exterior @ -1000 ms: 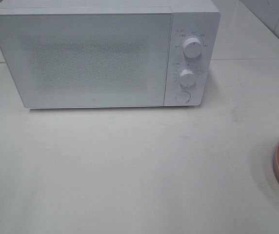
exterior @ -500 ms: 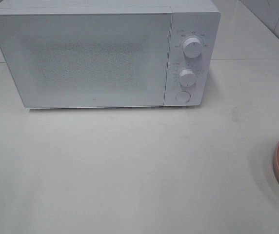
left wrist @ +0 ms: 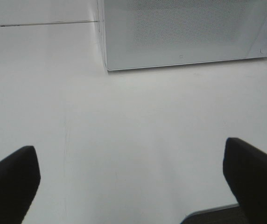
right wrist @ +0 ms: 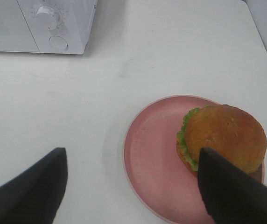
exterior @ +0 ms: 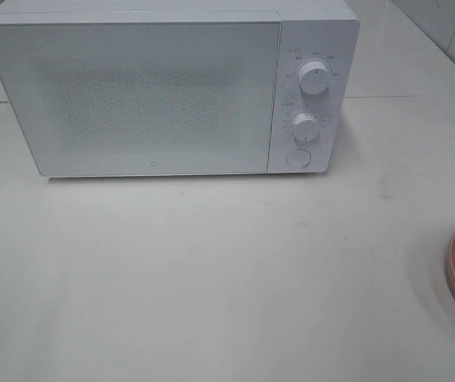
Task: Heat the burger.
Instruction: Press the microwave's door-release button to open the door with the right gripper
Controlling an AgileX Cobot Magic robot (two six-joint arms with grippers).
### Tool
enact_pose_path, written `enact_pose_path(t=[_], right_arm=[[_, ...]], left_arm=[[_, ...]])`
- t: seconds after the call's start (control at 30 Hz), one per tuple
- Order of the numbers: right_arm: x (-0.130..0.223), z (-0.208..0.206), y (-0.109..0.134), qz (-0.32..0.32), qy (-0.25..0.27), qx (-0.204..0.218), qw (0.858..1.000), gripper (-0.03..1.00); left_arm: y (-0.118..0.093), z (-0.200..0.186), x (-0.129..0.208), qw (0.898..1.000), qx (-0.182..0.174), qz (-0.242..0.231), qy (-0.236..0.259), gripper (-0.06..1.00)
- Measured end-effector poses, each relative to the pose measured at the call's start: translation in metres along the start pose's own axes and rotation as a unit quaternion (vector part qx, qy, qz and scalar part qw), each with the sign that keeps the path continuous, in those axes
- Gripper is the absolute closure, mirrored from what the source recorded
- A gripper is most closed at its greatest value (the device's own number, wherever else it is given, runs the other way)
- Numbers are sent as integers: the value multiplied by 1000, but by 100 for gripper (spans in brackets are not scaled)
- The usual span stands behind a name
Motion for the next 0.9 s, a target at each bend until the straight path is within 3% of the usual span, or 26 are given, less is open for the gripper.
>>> enact_pose_path(t=[0.9], right_arm=[[-53, 62, 8, -15, -20, -13, 1000, 21]], left_arm=[[0, 0, 0, 1000, 0, 0, 0, -4]])
Point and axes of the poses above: a point on each arm's last joint axis where the gripper is mounted, z pointing out along that axis toward the gripper, y along the wrist's bending axis when the last joint is at zero, x = y × z, the point moved 9 cm from there along z, pointing out along that axis toward the gripper, and after that the axes turned 8 degrees about -z, right-handed, at the moved point
